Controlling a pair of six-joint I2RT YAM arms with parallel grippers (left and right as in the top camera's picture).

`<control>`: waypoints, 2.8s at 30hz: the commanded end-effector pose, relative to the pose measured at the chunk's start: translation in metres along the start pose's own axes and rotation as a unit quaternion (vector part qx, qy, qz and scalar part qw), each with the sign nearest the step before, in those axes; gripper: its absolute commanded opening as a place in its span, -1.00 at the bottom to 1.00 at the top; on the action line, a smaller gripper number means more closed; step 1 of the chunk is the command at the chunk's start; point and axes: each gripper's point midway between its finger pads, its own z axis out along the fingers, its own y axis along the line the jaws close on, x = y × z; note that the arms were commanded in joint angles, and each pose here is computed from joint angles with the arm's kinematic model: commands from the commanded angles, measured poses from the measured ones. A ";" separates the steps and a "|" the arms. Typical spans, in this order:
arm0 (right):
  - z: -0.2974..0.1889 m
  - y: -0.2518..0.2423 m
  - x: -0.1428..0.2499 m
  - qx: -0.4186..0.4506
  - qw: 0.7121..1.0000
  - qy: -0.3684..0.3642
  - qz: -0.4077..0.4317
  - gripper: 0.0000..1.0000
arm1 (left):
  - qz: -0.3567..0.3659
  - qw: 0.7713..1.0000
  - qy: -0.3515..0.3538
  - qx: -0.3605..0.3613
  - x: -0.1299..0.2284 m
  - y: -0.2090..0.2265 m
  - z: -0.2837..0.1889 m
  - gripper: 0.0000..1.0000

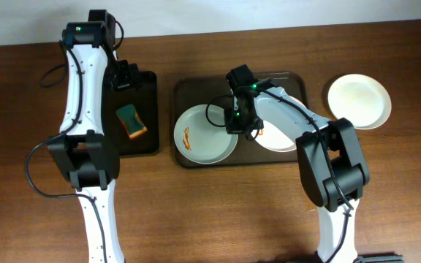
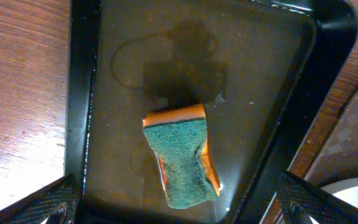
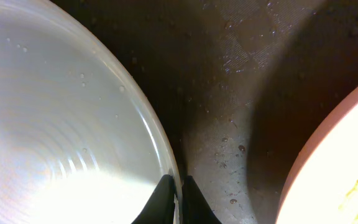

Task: Clean dirty plates on tray and stack at the side
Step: 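Grasp the sponge again with the left gripper in the black tray, then carry the sponge with the left gripper onto the left plate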

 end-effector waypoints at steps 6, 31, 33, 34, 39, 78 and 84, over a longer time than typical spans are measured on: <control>0.011 -0.005 0.007 0.013 1.000 0.015 0.004 -0.87 | -0.048 0.992 0.116 -0.026 0.053 0.006 0.021 0.99; 0.011 -0.004 0.004 0.011 1.000 0.008 0.003 -0.84 | -0.065 0.997 -0.034 0.018 -0.020 0.008 -0.012 -1.00; 0.011 -0.004 0.004 0.011 1.000 0.009 0.003 -0.85 | -0.062 0.998 0.010 0.003 -0.012 0.007 0.039 -1.00; 0.011 -0.004 0.004 0.011 1.000 0.009 0.003 -0.85 | -0.062 0.998 0.022 -0.001 -0.008 0.007 0.049 -1.00; 0.011 -0.005 0.003 0.017 1.000 0.006 0.003 -0.85 | -0.029 0.998 -0.032 0.038 -0.020 0.001 -0.008 -1.00; 0.011 -0.010 0.003 0.030 1.000 0.004 0.003 -0.86 | 0.240 0.952 0.162 0.098 0.159 -0.156 0.061 -0.15; 0.011 -0.010 0.004 0.030 1.000 0.006 0.003 -0.85 | 0.258 0.949 0.148 0.107 0.163 -0.174 0.062 -0.15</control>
